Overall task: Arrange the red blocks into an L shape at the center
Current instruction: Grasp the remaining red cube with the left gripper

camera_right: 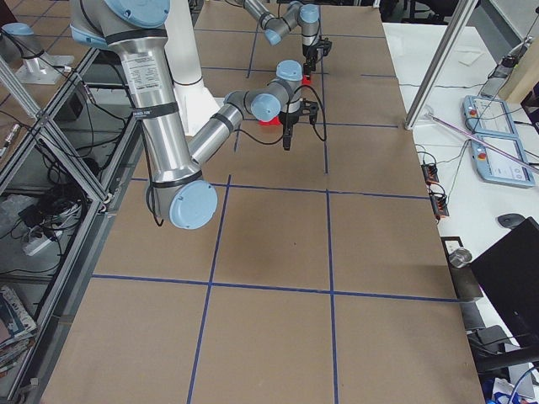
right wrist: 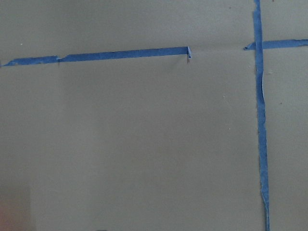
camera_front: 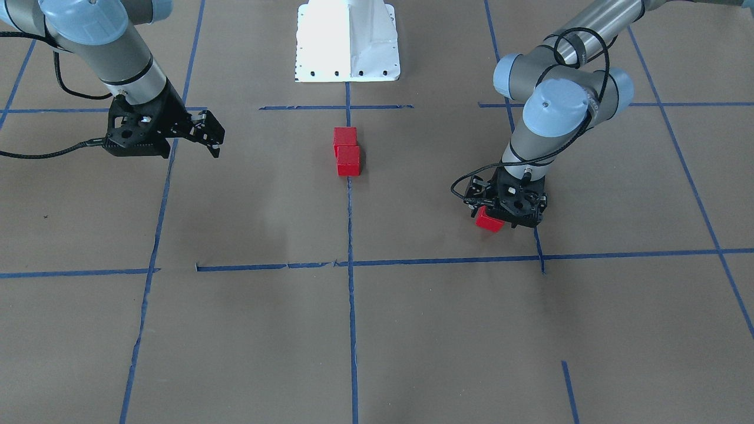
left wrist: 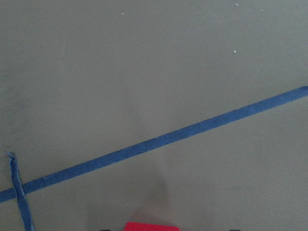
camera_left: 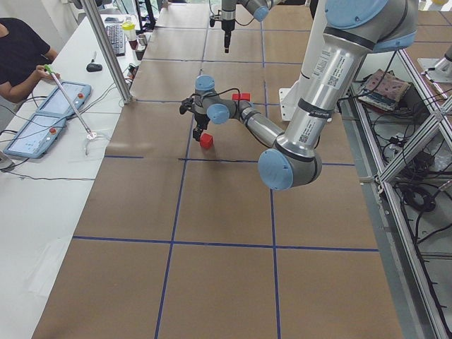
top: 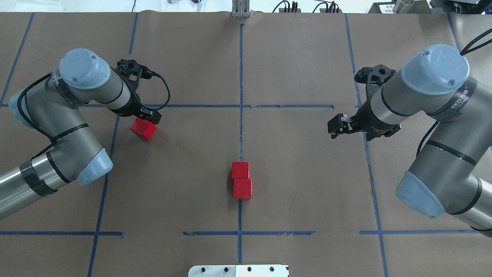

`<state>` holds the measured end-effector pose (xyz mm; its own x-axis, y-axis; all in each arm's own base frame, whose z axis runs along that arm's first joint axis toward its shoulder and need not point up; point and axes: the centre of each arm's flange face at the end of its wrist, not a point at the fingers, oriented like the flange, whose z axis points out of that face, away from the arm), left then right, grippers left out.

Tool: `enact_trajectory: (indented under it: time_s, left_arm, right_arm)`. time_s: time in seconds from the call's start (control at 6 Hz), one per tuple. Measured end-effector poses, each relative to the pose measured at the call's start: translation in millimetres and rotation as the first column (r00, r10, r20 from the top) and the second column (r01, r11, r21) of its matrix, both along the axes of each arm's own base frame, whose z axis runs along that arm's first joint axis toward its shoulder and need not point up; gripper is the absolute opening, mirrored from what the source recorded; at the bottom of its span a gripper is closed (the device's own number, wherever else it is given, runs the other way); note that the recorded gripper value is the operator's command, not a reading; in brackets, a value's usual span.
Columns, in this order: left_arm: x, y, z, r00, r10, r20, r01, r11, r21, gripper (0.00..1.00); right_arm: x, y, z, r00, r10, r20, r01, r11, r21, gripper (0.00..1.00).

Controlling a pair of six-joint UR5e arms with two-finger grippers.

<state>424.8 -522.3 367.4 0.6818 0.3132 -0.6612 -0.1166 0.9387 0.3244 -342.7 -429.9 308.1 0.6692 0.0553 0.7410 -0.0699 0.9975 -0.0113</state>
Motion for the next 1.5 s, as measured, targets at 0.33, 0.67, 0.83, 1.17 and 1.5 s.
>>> enact_trajectory:
  time_s: [0.33, 0.67, 0.83, 1.17, 1.5]
  left_arm:
    - [0.3, 2.6, 8.5, 1.0, 0.003, 0.006, -0.003, 1.0, -0.016, 0.93]
    - [7.5, 2.9, 15.5, 1.0, 0.015, 0.011, -0.014, 1.0, -0.026, 0.91]
    - [10.5, 3.5, 14.3, 1.0, 0.024, 0.002, -0.024, 0.999, -0.028, 0.61]
    - [13.6, 3.7, 11.1, 0.999, 0.032, -0.008, -0.033, 0.999, -0.031, 0.02]
    - [15.1, 3.7, -0.1, 1.0, 0.011, -0.018, -0.012, 0.999, -0.053, 0.0]
  right_arm:
    - [0.0, 0.0, -0.1, 1.0, 0.0, 0.0, 0.0, 1.0, 0.001, 1.0]
    - [-0.9, 0.0, -0.5, 1.0, -0.002, 0.001, 0.002, 1.0, 0.002, 1.0]
    - [-1.1, 0.0, -0.8, 1.0, -0.002, 0.001, 0.002, 1.0, 0.002, 1.0]
    - [-1.2, 0.1, -0.5, 1.0, -0.002, 0.0, 0.002, 1.0, 0.001, 1.0]
    - [-1.5, 0.4, -0.4, 1.0, -0.001, 0.0, 0.001, 1.0, -0.002, 1.0]
